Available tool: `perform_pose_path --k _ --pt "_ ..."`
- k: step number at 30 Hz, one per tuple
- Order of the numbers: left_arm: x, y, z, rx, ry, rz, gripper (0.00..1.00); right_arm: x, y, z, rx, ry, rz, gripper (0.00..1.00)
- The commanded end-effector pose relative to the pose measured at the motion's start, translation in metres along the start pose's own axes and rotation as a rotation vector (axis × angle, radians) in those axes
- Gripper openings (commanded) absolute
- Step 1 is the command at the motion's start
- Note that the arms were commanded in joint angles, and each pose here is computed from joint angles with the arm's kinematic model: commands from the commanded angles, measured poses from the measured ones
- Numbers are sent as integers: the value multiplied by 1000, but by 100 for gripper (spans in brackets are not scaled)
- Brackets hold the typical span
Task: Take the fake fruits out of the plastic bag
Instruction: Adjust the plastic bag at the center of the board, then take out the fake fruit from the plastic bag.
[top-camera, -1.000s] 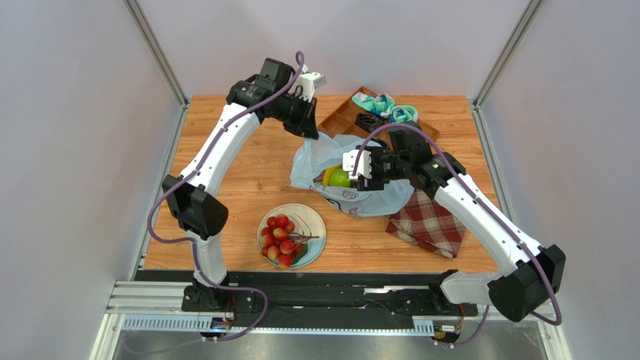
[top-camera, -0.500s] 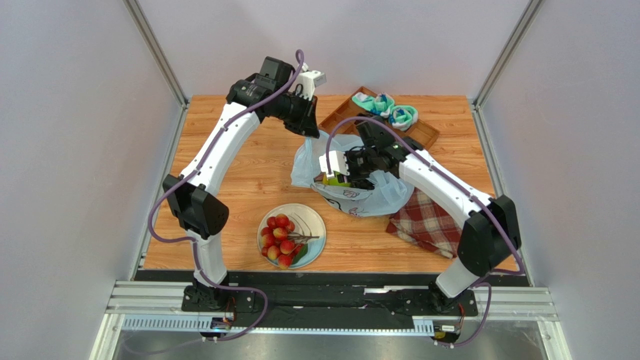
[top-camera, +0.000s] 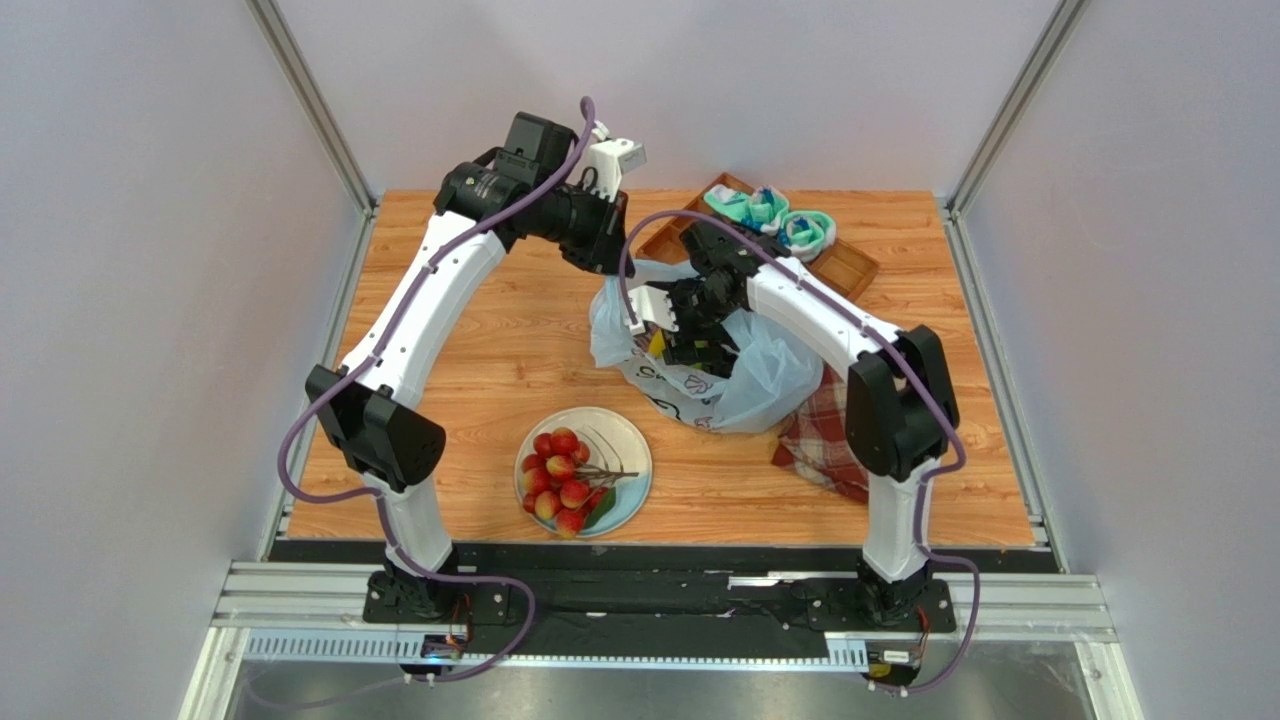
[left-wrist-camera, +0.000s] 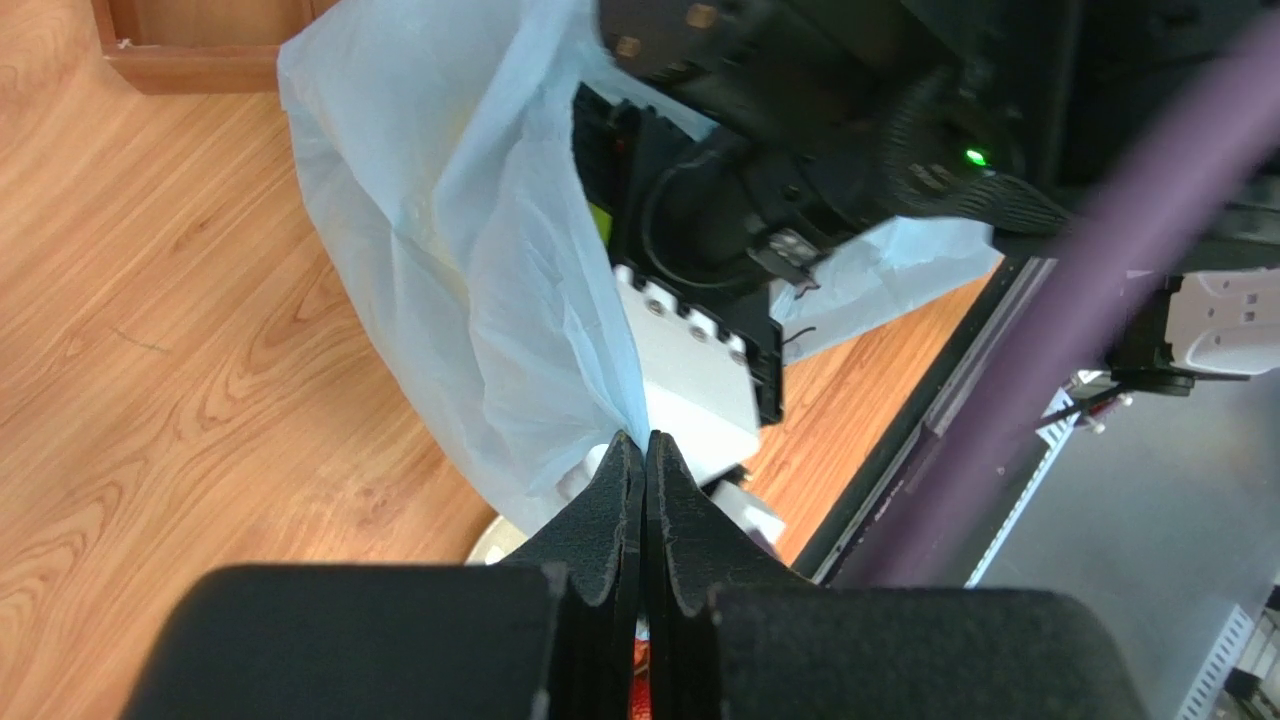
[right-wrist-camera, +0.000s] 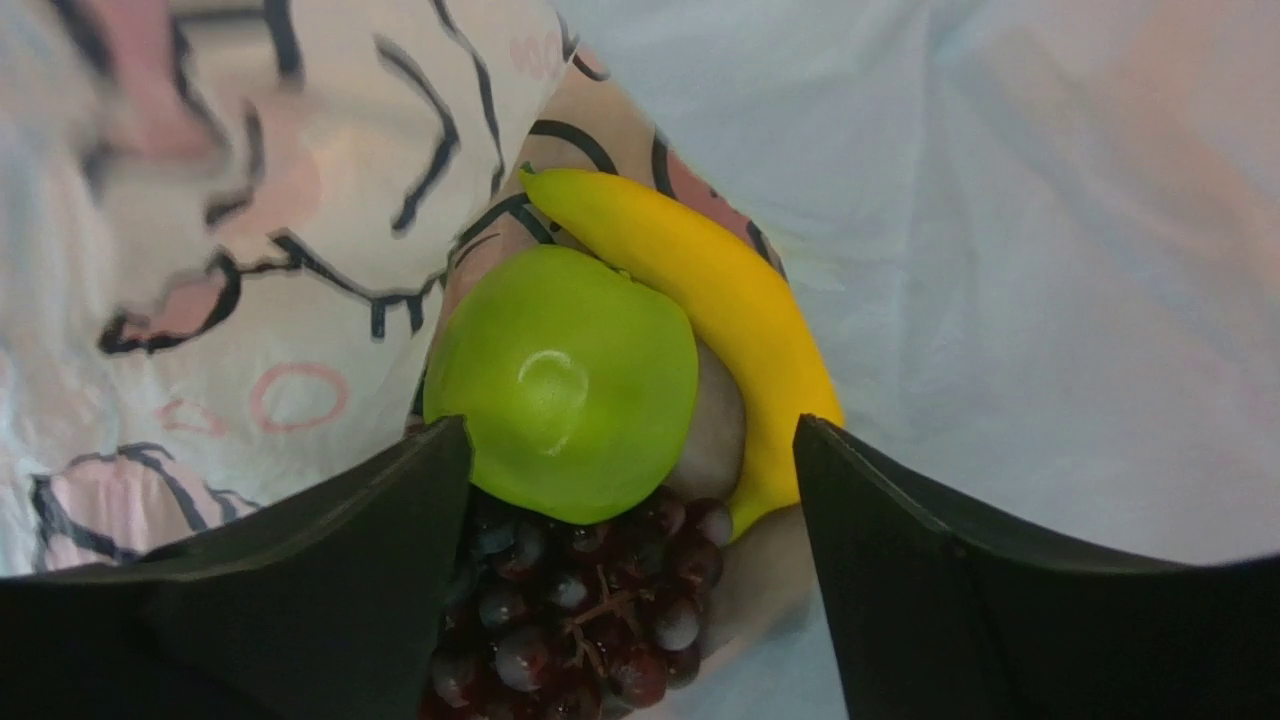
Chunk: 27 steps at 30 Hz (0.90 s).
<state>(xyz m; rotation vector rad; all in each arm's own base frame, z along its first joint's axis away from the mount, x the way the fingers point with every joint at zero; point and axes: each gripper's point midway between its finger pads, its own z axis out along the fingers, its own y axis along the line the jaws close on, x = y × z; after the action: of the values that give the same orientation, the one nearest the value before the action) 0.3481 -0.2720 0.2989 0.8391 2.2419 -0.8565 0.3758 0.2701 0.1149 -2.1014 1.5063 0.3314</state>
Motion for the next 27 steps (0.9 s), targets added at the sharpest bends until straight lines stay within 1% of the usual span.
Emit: perform_pose_path --k 1,3,9,12,15,18,19,21,22,24,25,27 --pt "-4 -12 -16 19 -30 33 0 8 6 0 -90 47 72 90" --pt "-3 -12 -15 22 -27 31 0 14 7 6 -114 58 94 91" --pt "2 -13 -14 30 -15 23 0 24 18 20 -203 88 131 92" --pt "3 -13 -14 32 -12 21 0 30 18 26 -217 104 159 89" --pt "5 -13 -13 33 -8 19 0 27 11 24 -198 83 181 81" --pt "6 -13 -11 38 -4 17 0 26 7 22 -177 87 198 61" --pt "7 -13 -10 39 0 15 0 25 5 18 -165 90 202 51" --pt "6 -13 -10 39 0 15 0 22 0 8 -129 80 219 48" --pt "7 -13 -8 44 3 12 0 10 -7 -9 -83 59 207 45" --pt "8 -12 -7 47 7 10 0 3 -10 -27 -37 35 203 44" --pt "9 -12 -6 49 11 7 0 -10 -14 -49 16 6 187 43" --pt "10 -11 -5 49 12 6 0 -20 -12 -68 62 -18 171 43"
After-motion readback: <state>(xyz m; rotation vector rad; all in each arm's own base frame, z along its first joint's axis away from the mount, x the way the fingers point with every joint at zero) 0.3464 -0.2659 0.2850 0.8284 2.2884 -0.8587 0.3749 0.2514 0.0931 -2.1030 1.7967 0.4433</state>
